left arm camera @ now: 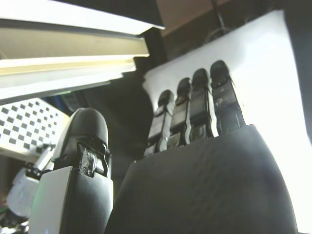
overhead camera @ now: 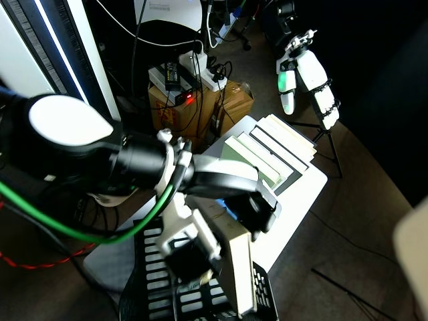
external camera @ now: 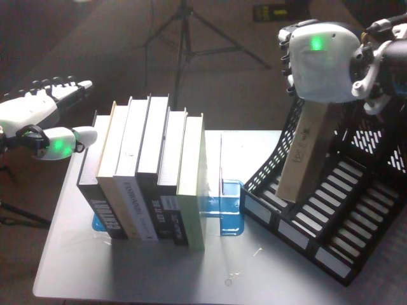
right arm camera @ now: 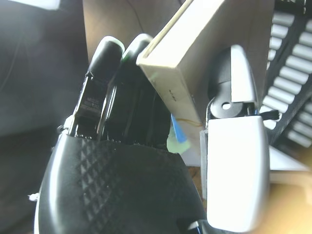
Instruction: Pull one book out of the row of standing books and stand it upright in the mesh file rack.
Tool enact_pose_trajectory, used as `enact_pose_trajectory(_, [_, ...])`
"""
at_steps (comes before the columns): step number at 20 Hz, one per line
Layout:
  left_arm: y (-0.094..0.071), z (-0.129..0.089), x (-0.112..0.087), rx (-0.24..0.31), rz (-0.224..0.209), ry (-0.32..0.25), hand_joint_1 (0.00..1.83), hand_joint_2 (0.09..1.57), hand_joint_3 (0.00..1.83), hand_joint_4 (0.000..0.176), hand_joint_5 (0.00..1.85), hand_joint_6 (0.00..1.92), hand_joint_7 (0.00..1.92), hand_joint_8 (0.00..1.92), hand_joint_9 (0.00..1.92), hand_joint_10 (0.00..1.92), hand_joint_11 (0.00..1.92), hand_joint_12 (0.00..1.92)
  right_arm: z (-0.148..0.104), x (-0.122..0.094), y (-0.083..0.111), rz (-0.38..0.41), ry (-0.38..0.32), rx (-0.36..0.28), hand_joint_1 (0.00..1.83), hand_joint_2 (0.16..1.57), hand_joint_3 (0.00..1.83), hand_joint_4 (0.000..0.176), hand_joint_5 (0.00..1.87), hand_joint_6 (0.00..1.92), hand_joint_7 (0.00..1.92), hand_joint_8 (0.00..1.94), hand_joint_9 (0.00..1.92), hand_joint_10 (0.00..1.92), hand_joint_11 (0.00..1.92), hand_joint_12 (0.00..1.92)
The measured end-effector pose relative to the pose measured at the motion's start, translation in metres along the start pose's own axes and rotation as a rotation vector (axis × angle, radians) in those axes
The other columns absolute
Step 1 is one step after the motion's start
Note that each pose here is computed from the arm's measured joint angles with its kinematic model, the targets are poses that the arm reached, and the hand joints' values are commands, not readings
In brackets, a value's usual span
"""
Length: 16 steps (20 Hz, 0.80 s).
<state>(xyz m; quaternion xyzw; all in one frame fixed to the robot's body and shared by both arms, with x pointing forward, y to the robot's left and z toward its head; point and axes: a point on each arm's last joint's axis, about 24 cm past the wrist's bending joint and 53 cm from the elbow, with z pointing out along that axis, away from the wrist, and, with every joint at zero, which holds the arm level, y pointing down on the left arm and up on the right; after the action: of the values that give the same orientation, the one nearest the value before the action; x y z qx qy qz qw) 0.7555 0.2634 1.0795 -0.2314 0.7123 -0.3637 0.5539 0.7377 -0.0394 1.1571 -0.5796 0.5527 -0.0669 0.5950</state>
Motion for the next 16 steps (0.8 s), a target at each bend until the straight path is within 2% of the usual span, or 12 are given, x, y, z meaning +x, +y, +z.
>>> enact_pose_trajectory(3, [0.001, 0.000, 0.001, -0.004, -0.005, 0.000, 0.26, 1.39, 0.00, 0.061, 0.01, 0.00, 0.00, 0.00, 0.00, 0.00, 0.00, 0.00, 0.004, 0.009, -0.009, -0.025, 0.028, 0.029, 1.31, 1.27, 0.00, 0.000, 0.71, 1.32, 0.65, 1.48, 0.64, 1.69, 0.39, 1.92])
enact_pose_trajectory(4, [0.001, 0.000, 0.001, -0.003, -0.005, 0.000, 0.25, 1.39, 0.00, 0.074, 0.00, 0.00, 0.00, 0.00, 0.00, 0.00, 0.00, 0.00, 0.007, 0.013, -0.013, -0.033, 0.041, 0.043, 1.32, 1.28, 0.00, 0.000, 0.68, 1.34, 0.64, 1.51, 0.59, 1.74, 0.33, 1.92])
enact_pose_trajectory(5, [0.001, 0.000, 0.001, -0.002, -0.005, 0.002, 0.25, 1.40, 0.00, 0.071, 0.00, 0.00, 0.00, 0.00, 0.00, 0.00, 0.00, 0.00, 0.008, 0.016, -0.016, -0.039, 0.050, 0.051, 1.32, 1.28, 0.00, 0.000, 0.66, 1.36, 0.66, 1.48, 0.61, 1.73, 0.32, 1.92])
enact_pose_trajectory(6, [0.001, 0.000, 0.002, 0.000, -0.008, 0.001, 0.22, 1.40, 0.00, 0.083, 0.00, 0.00, 0.00, 0.00, 0.00, 0.00, 0.00, 0.00, 0.008, 0.019, -0.019, -0.038, 0.059, 0.061, 1.10, 1.37, 0.01, 0.000, 0.57, 1.63, 0.50, 1.66, 0.35, 1.57, 0.10, 1.92])
enact_pose_trajectory(7, [0.001, 0.000, 0.003, -0.001, -0.009, 0.002, 0.22, 1.40, 0.00, 0.083, 0.00, 0.00, 0.00, 0.00, 0.00, 0.00, 0.00, 0.00, 0.008, 0.021, -0.021, -0.039, 0.064, 0.067, 1.10, 1.37, 0.01, 0.000, 0.57, 1.63, 0.50, 1.66, 0.35, 1.57, 0.10, 1.92])
enact_pose_trajectory(8, [0.002, 0.000, 0.003, -0.002, -0.008, 0.003, 0.21, 1.40, 0.00, 0.069, 0.00, 0.00, 0.00, 0.00, 0.00, 0.00, 0.00, 0.00, 0.009, 0.024, -0.024, -0.041, 0.073, 0.076, 1.32, 1.28, 0.00, 0.000, 0.65, 1.22, 0.66, 1.53, 0.65, 1.78, 0.48, 1.92])
enact_pose_trajectory(10, [0.002, -0.001, 0.003, -0.001, -0.011, 0.002, 0.22, 1.40, 0.00, 0.067, 0.00, 0.00, 0.00, 0.00, 0.00, 0.00, 0.00, 0.00, 0.011, 0.026, -0.026, -0.040, 0.082, 0.085, 1.33, 1.27, 0.00, 0.000, 0.65, 1.24, 0.69, 1.50, 0.69, 1.68, 0.54, 1.92])
enact_pose_trajectory(11, [0.002, -0.001, 0.003, -0.001, -0.012, 0.002, 0.23, 1.40, 0.00, 0.062, 0.00, 0.00, 0.00, 0.00, 0.00, 0.00, 0.00, 0.00, 0.013, 0.026, -0.026, -0.034, 0.083, 0.087, 1.19, 1.30, 0.00, 0.000, 0.63, 1.34, 0.68, 1.67, 0.64, 1.79, 0.54, 1.92])
enact_pose_trajectory(12, [0.002, -0.001, 0.003, -0.002, -0.014, 0.002, 0.24, 1.39, 0.00, 0.071, 0.00, 0.00, 0.00, 0.00, 0.00, 0.00, 0.00, 0.00, 0.015, 0.026, -0.026, -0.036, 0.084, 0.088, 1.15, 1.31, 0.00, 0.000, 0.64, 1.37, 0.67, 1.68, 0.61, 1.76, 0.49, 1.92])
enact_pose_trajectory(13, [0.002, -0.001, 0.003, -0.001, -0.016, 0.002, 0.21, 1.39, 0.00, 0.070, 0.00, 0.00, 0.00, 0.00, 0.00, 0.00, 0.00, 0.00, 0.016, 0.026, -0.027, -0.034, 0.086, 0.092, 1.04, 1.39, 0.01, 0.000, 0.54, 1.60, 0.51, 1.77, 0.37, 1.76, 0.26, 1.92])
enact_pose_trajectory(15, [0.002, -0.001, 0.003, -0.002, -0.020, 0.001, 0.21, 1.40, 0.00, 0.067, 0.00, 0.00, 0.00, 0.00, 0.00, 0.00, 0.00, 0.00, 0.018, 0.026, -0.027, -0.034, 0.090, 0.097, 1.05, 1.38, 0.00, 0.000, 0.58, 1.60, 0.48, 1.75, 0.32, 1.73, 0.17, 1.92])
enact_pose_trajectory(16, [0.002, -0.001, 0.003, -0.001, -0.022, 0.002, 0.23, 1.40, 0.00, 0.074, 0.00, 0.00, 0.00, 0.00, 0.00, 0.00, 0.00, 0.00, 0.019, 0.028, -0.030, -0.036, 0.097, 0.104, 0.82, 1.51, 0.01, 0.000, 0.35, 1.88, 0.20, 1.04, 0.04, 1.46, 0.01, 1.92])
